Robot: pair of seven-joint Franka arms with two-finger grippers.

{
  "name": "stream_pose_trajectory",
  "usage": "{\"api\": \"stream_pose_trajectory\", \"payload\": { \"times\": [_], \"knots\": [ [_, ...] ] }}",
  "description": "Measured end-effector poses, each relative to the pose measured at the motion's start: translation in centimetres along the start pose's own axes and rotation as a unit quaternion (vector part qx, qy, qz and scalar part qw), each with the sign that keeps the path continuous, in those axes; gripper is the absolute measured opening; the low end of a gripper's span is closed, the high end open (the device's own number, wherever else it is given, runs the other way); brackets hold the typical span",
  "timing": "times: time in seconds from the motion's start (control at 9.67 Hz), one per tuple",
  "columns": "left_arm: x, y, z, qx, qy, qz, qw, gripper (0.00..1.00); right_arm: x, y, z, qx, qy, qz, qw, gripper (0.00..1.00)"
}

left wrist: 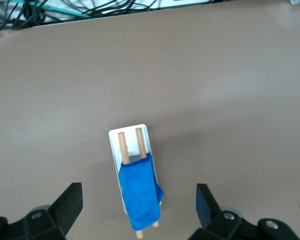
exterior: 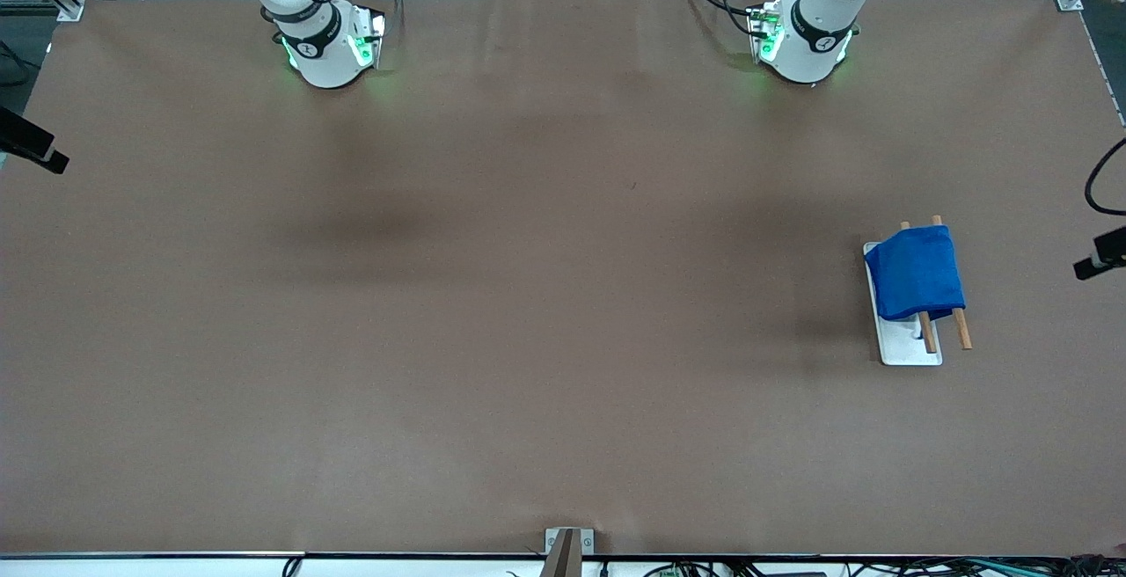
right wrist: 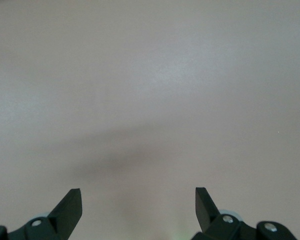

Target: Right arm passes towel to left arm to hang

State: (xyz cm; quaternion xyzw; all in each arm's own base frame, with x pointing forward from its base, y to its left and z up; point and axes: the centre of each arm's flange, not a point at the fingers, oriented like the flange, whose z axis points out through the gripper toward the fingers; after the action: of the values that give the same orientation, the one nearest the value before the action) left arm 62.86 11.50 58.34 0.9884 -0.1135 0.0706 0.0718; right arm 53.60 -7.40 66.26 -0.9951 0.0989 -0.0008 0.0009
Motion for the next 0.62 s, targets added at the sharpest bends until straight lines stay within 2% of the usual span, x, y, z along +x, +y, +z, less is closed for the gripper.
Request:
{"api": "stream_pose_trajectory", "payload": {
  "times": [0.41, 0.62],
  "knots": [
    [-1.9, 15.0, -4.2, 0.029, -0.003, 0.028, 0.999, 1.0, 0.0, -0.4, 0.0, -0.001, 0.0, 0.019, 1.0, 1.0],
    [-2.4, 17.5, -5.6, 0.028, -0.008, 0.038, 0.999, 1.0, 0.1, -0.4, 0.0, 0.0, 0.004, 0.02, 1.0, 1.0]
  ]
}}
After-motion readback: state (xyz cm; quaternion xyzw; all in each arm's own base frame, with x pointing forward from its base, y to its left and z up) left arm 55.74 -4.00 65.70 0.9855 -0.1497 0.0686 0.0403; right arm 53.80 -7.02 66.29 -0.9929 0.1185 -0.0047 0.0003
